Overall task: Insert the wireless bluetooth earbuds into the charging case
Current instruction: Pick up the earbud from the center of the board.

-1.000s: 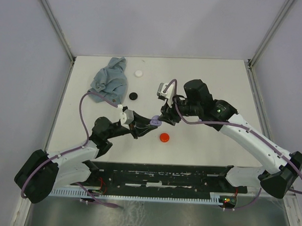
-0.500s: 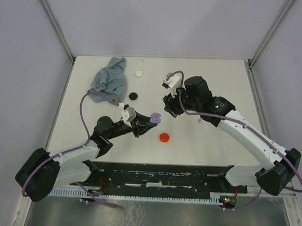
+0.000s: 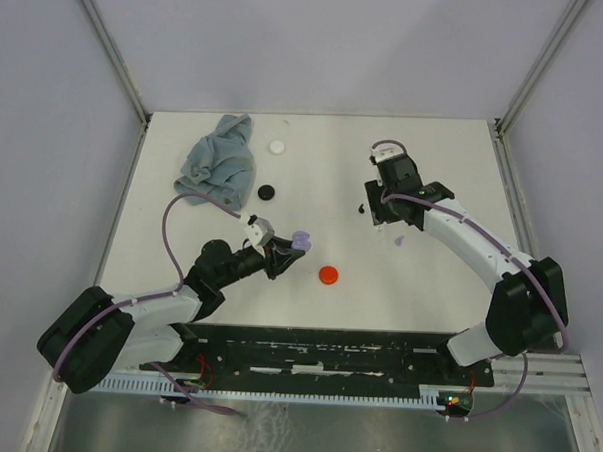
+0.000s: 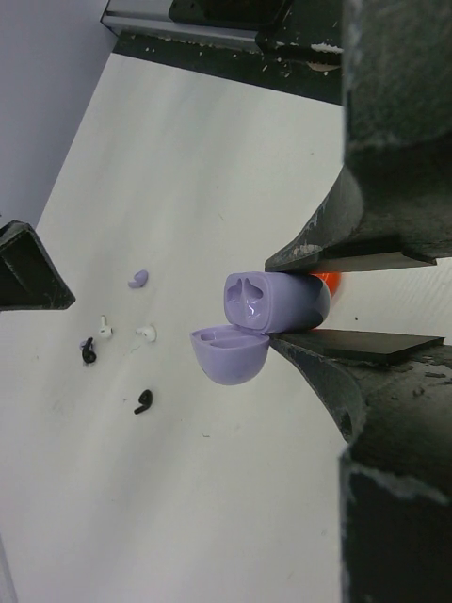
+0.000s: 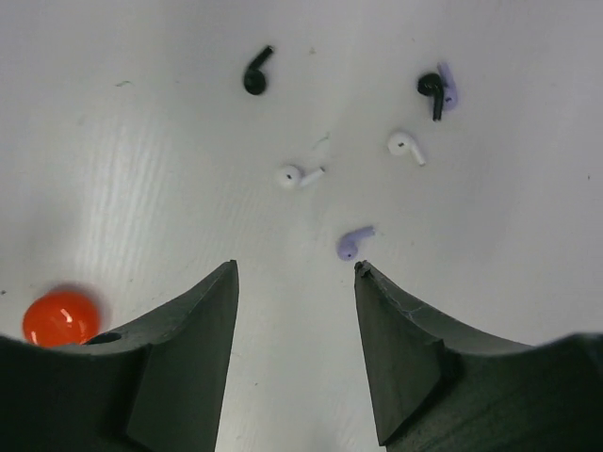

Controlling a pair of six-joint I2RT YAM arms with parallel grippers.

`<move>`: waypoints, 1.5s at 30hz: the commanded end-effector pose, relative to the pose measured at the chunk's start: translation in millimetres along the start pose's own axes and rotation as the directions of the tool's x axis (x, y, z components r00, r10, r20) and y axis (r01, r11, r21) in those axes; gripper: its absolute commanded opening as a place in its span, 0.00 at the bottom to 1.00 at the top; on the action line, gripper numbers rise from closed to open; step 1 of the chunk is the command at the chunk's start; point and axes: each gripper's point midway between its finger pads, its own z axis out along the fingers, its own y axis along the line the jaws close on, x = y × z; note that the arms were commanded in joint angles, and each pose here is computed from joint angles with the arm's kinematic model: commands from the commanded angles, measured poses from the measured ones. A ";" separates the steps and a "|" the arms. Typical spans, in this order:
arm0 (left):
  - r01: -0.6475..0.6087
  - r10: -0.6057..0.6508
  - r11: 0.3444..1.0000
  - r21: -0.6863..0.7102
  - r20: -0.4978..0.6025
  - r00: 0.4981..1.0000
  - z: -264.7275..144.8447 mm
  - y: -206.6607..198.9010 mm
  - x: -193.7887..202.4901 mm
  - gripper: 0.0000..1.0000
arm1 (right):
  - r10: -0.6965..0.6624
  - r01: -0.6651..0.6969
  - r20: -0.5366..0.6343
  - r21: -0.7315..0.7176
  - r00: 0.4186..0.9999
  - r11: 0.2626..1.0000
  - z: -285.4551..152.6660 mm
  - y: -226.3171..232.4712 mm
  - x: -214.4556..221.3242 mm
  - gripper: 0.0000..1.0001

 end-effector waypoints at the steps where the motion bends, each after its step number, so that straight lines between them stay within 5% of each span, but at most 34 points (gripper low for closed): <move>1: -0.064 0.067 0.997 -0.051 0.053 0.996 1.9 11.5 -12.2 0.03 | 0.191 -0.183 -0.051 0.127 0.980 0.975 22.4 -35.4 21.6 0.60; 11: -0.075 0.077 0.996 -0.048 0.048 0.996 2.7 13.1 -6.9 0.03 | 0.396 -0.376 -0.171 0.141 0.902 0.916 62.9 -58.7 69.7 0.58; 32: -0.096 0.098 0.994 -0.045 0.048 0.994 1.0 12.3 -10.6 0.03 | 0.474 -0.502 -0.337 0.006 0.813 0.865 92.8 -16.2 102.5 0.53; 39: -0.097 0.099 0.995 -0.038 0.052 0.994 1.0 10.8 -11.5 0.03 | 0.424 -0.485 -0.326 -0.134 0.845 0.864 85.0 8.2 75.7 0.52; 45: -0.099 0.101 0.994 -0.039 0.056 0.993 0.2 10.4 -12.6 0.03 | 0.266 -0.310 -0.313 -0.098 0.912 0.946 68.7 -4.0 65.8 0.52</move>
